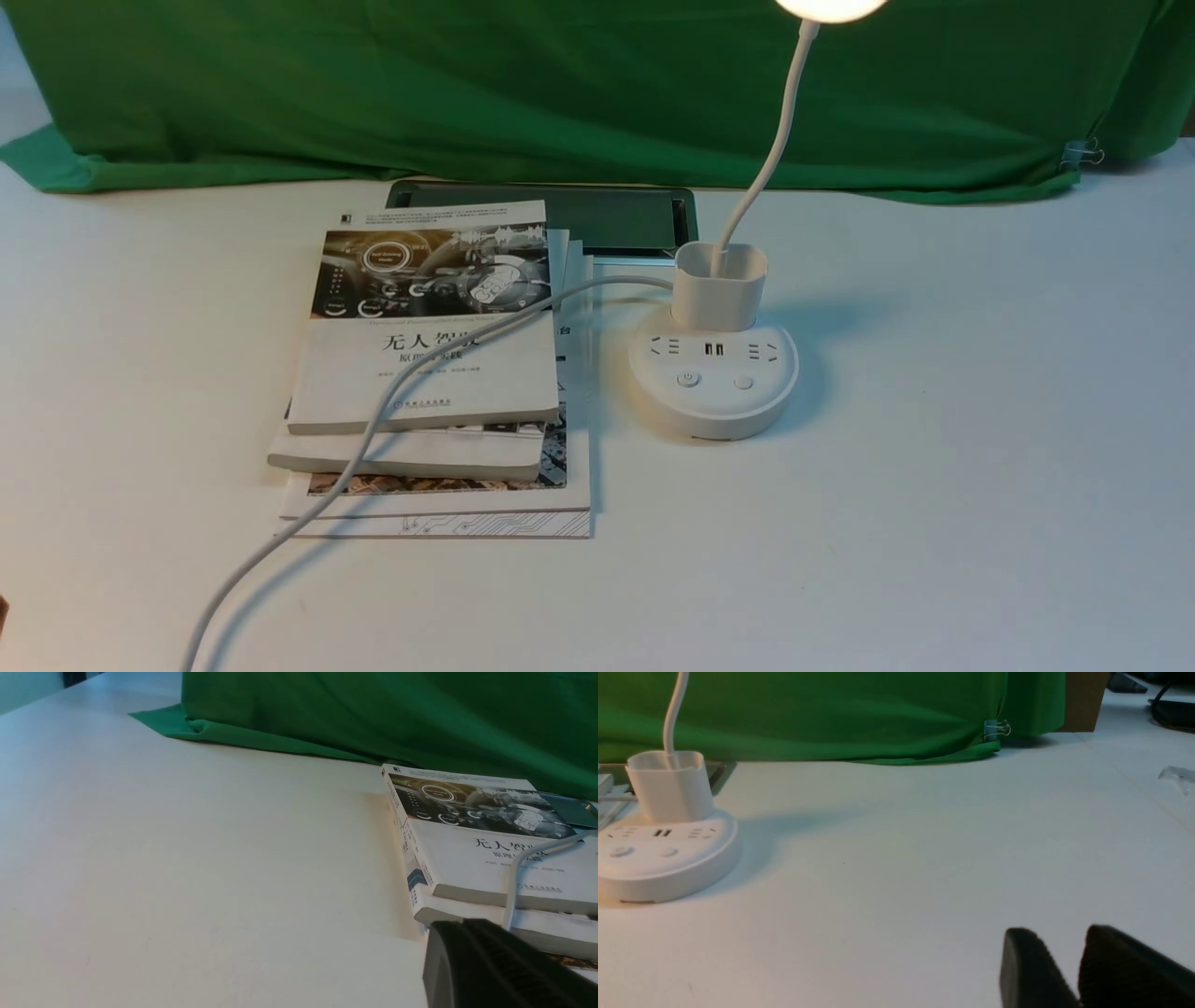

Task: Turn on the desk lamp on the white desktop with your hand.

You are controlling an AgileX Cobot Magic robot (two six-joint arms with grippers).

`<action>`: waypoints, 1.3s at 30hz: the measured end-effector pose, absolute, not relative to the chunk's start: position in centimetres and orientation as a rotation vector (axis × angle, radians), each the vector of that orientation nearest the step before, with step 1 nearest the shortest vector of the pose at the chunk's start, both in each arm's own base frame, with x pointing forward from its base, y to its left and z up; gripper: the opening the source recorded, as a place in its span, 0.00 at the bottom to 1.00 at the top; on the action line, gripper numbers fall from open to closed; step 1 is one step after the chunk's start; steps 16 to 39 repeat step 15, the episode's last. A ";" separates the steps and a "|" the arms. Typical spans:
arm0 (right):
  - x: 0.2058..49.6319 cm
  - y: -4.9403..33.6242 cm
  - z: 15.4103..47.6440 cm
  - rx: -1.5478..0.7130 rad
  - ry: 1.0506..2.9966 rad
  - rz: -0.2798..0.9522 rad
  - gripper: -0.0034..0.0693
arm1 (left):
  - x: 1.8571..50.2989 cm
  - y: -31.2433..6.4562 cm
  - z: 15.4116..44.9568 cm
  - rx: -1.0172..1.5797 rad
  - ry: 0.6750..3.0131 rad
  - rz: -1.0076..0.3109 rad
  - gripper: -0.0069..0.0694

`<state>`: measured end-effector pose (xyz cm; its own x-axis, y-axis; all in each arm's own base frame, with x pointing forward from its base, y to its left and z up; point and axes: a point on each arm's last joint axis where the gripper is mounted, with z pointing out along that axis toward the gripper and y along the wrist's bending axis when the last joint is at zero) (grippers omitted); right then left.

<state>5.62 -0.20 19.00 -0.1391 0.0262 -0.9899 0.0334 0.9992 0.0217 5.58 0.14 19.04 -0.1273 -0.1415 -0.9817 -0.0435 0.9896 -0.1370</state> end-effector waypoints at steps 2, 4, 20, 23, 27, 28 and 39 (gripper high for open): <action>5.6 -0.2 19.0 0.045 1.711 -0.006 0.38 | 5.6 0.1 19.0 -0.140 1.698 -0.084 0.12; 5.6 -0.2 19.0 0.045 1.711 -0.006 0.38 | 5.6 0.1 19.0 -0.143 1.698 -0.089 0.12; 5.6 -0.2 19.0 0.045 1.711 -0.006 0.38 | 5.6 0.1 19.0 -0.140 1.698 -0.084 0.12; 5.6 -0.2 19.0 0.045 1.711 -0.006 0.38 | 5.6 0.1 19.0 -0.140 1.698 -0.084 0.12; 5.6 -0.2 19.0 0.045 1.711 -0.006 0.38 | 5.6 0.1 19.0 -0.140 1.698 -0.084 0.12; 5.6 -0.2 19.0 0.045 1.711 -0.006 0.38 | 5.6 0.1 19.0 -0.140 1.698 -0.084 0.12; 5.6 -0.2 19.0 0.045 1.711 -0.006 0.38 | 5.6 0.1 19.0 -0.140 1.698 -0.084 0.12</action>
